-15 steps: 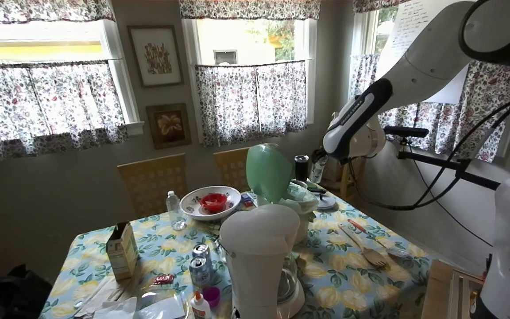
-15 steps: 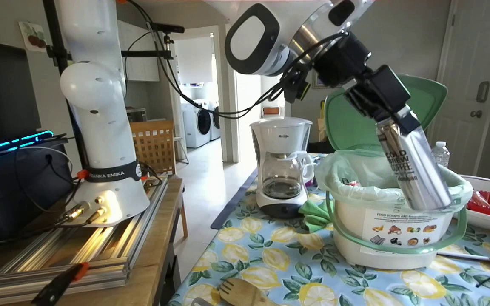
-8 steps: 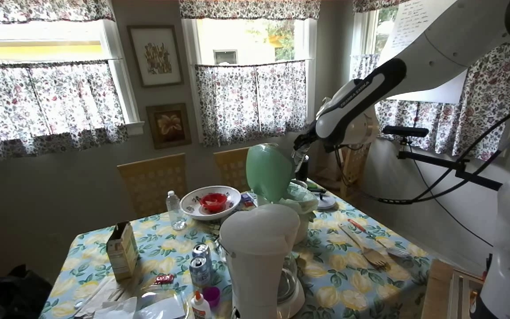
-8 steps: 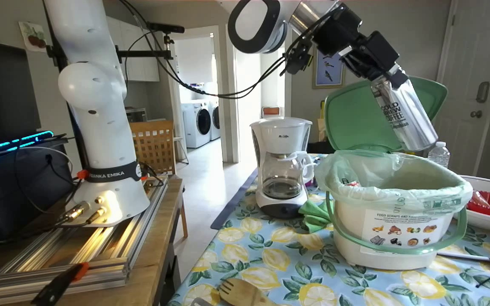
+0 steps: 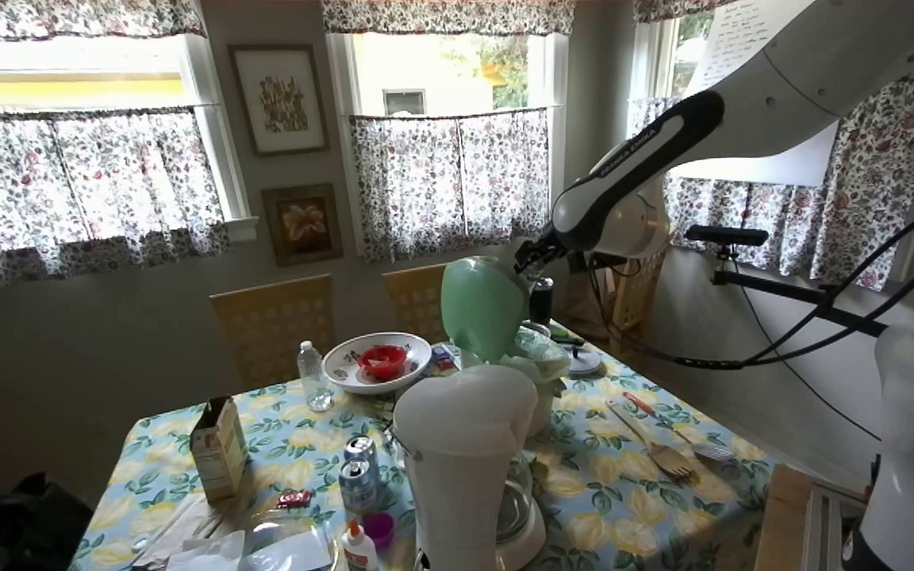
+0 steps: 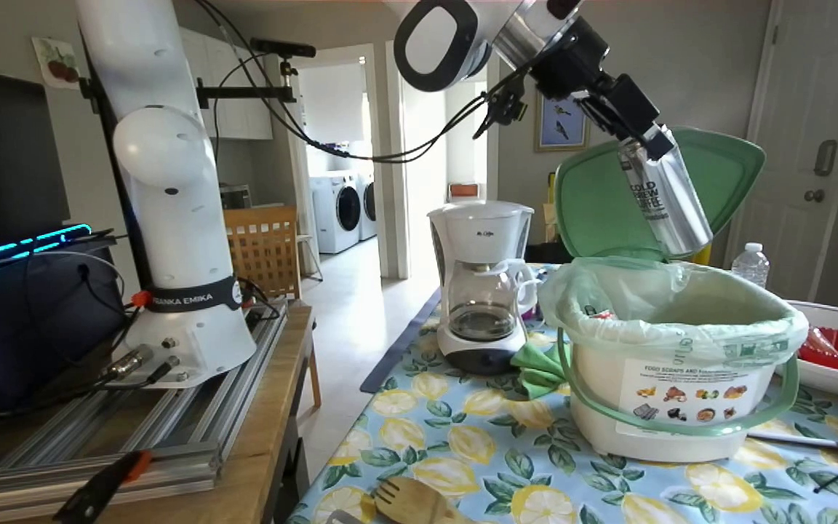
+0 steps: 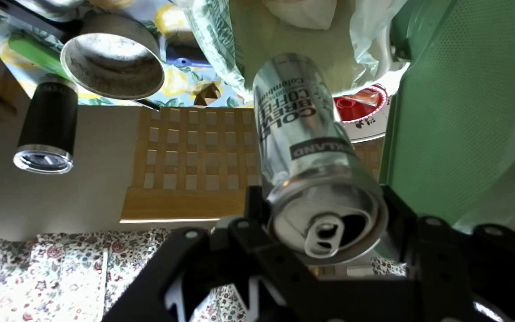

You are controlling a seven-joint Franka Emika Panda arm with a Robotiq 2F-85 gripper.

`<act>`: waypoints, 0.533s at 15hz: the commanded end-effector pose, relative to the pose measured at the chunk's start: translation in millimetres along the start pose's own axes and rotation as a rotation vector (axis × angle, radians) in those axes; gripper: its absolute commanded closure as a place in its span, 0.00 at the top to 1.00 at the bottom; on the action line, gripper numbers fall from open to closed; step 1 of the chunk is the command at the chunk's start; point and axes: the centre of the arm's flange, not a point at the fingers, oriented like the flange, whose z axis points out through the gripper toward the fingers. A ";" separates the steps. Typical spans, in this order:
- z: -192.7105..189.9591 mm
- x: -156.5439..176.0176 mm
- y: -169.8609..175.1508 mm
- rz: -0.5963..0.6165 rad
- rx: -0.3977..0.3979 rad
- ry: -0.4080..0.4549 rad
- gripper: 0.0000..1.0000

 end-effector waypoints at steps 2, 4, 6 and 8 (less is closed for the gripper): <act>36.0 2.4 27.6 0.050 0.039 -0.036 0.38; 39.5 0.5 30.7 0.067 0.053 -0.050 0.38; 42.8 -1.0 32.0 0.079 0.062 -0.058 0.38; 45.8 -2.4 32.9 0.088 0.070 -0.064 0.88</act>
